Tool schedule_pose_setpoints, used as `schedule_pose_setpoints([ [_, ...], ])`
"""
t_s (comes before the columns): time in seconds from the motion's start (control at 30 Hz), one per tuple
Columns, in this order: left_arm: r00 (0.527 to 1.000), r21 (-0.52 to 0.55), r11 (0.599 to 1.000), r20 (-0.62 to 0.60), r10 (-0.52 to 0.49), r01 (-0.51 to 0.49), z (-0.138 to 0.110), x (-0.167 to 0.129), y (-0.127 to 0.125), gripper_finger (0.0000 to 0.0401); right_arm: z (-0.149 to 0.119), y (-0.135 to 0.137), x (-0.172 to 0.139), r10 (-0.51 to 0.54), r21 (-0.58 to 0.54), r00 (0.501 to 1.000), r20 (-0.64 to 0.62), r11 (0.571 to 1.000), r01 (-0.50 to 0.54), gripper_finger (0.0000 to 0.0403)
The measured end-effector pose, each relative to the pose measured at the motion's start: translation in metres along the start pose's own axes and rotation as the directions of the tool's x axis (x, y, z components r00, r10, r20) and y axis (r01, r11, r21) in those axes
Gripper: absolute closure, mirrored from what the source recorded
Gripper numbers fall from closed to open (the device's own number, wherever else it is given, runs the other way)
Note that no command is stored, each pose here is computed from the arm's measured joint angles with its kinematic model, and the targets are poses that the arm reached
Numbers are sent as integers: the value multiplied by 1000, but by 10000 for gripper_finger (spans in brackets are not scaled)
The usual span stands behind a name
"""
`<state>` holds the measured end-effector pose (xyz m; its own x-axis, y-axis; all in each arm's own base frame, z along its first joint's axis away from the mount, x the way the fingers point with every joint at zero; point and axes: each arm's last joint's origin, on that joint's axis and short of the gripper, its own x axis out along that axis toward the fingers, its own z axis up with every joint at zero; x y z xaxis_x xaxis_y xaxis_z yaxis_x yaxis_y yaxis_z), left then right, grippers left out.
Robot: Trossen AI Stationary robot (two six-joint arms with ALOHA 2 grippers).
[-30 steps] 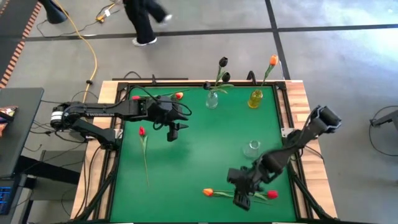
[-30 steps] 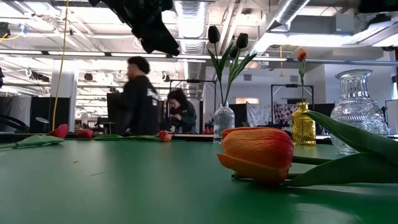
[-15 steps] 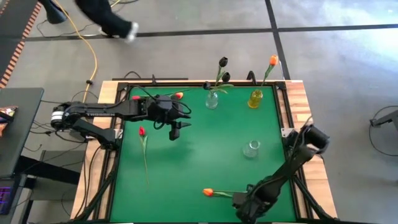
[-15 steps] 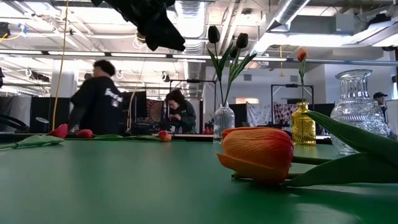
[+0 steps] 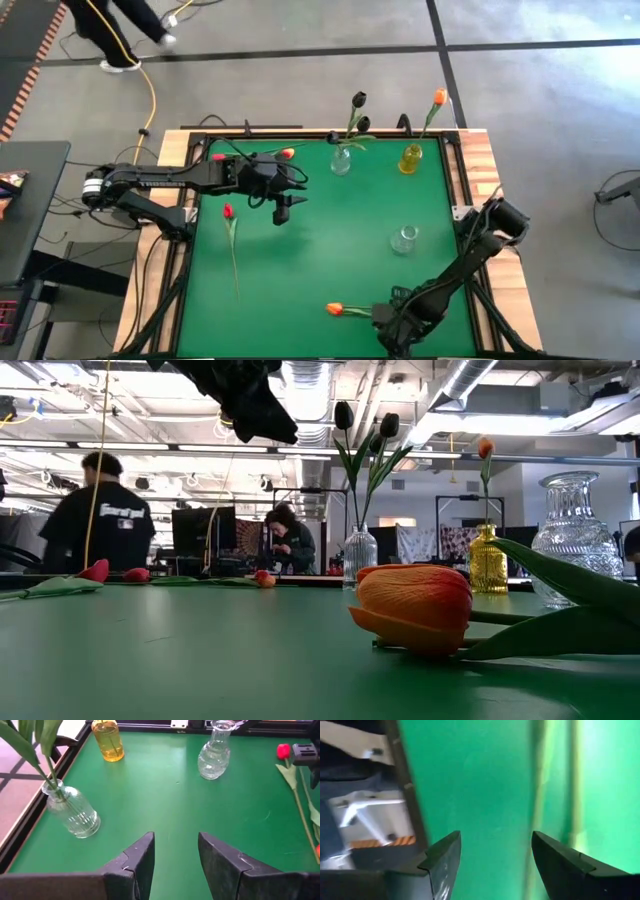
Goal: Sort flowers into vase by color
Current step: Put the bottom orange flower into the yellow vase
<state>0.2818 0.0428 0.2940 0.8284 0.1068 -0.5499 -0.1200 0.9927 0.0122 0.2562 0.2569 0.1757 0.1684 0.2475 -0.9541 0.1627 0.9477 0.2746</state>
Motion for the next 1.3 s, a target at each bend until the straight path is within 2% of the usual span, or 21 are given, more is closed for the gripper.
schedule_pose_setpoints([
  [0.13, 1000, 6, 1000, -1, 5, -5, 0, 0, 0, 262, 7, -6, 0, -22, -67, 1000, 21, 997, 23, 133],
  [0.23, 1000, 13, 1000, -6, 6, -6, -1, 0, 0, 262, 11, -11, 0, -50, -59, 998, 27, 997, 51, 133],
  [0.6, 1000, 13, 1000, -13, 6, -6, -1, 0, 0, 262, 7, -8, 0, -53, -103, 998, 39, 993, 57, 133],
  [0.73, 1000, 26, 1000, -13, 8, -8, -1, 0, 0, 262, 2, -11, 8, -39, -121, 998, 46, 992, 45, 133],
  [0.83, 1000, 33, 999, -13, 9, -9, -1, 0, 0, 262, 0, -15, 16, -20, -92, 998, 60, 995, 26, 142],
  [1.0, 1000, 33, 999, -12, 9, -8, -1, 0, 0, 262, -5, -24, 24, -32, -72, 998, 58, 997, 36, 197],
  [1.2, 1000, 32, 999, -12, 9, -8, -1, 0, 0, 262, -11, -29, 29, -69, -79, 995, 76, 994, 75, 319],
  [1.3, 1000, 31, 999, -22, 9, -8, -2, 0, 0, 262, -18, -28, 34, -51, -77, 995, 89, 995, 58, 372],
])
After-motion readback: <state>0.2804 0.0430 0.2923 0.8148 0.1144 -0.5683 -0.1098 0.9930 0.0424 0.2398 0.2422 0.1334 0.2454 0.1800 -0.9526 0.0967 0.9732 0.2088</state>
